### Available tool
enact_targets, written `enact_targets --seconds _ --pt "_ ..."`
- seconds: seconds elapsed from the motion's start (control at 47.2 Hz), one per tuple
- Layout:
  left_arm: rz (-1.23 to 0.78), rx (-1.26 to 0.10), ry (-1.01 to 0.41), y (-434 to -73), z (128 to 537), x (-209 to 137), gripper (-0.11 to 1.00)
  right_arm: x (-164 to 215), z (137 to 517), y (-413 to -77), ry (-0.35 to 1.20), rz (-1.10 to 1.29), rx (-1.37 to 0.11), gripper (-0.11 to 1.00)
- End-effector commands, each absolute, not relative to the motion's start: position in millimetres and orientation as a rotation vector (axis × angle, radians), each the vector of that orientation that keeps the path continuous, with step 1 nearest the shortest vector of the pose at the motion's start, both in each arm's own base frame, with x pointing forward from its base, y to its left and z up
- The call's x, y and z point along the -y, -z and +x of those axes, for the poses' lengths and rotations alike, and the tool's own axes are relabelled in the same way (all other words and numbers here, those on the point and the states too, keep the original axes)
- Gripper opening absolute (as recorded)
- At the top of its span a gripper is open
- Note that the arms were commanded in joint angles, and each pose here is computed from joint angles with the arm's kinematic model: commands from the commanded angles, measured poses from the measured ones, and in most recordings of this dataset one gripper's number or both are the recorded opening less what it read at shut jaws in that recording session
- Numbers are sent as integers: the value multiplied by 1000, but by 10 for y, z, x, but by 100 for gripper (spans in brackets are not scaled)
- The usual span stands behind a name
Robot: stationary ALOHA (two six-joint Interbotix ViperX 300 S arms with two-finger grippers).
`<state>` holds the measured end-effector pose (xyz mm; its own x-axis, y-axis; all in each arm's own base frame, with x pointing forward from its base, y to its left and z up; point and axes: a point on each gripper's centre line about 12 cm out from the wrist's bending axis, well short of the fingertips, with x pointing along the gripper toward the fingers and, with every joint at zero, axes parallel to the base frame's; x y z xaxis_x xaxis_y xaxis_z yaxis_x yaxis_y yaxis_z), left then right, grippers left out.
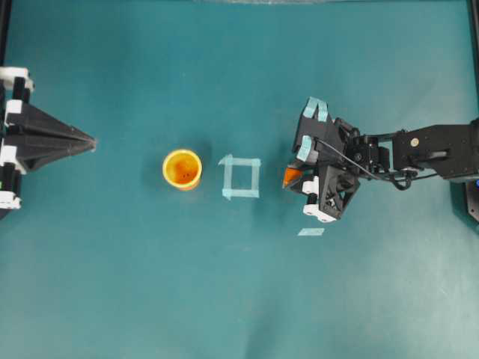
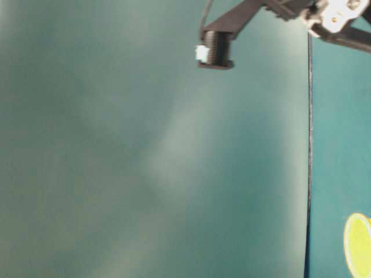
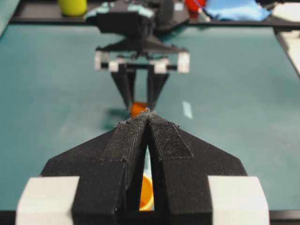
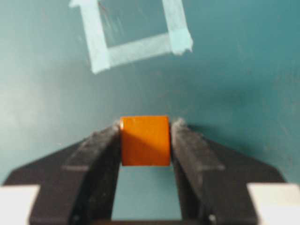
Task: Move the block backward with right arm.
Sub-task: 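Lower the right gripper around the orange block and close it, then lift the held block and carry it backward, away from the tape square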
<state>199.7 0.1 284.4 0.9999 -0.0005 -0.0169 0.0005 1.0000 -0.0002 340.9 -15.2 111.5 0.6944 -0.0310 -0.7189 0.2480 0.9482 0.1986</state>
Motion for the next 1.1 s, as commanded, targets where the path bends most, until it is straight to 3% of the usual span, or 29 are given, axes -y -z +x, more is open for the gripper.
enact_targets --seconds 0.0,0.593,1.08 --pt "1 14 2 -2970 2025 3 0 159 3460 -1388 155 296 -749 41" --pt "6 18 2 -2978 2020 3 0 235 3317 -2182 173 298 -726 41" --pt "6 23 2 -2991 2015 3 0 876 3359 -2412 346 362 -683 41"
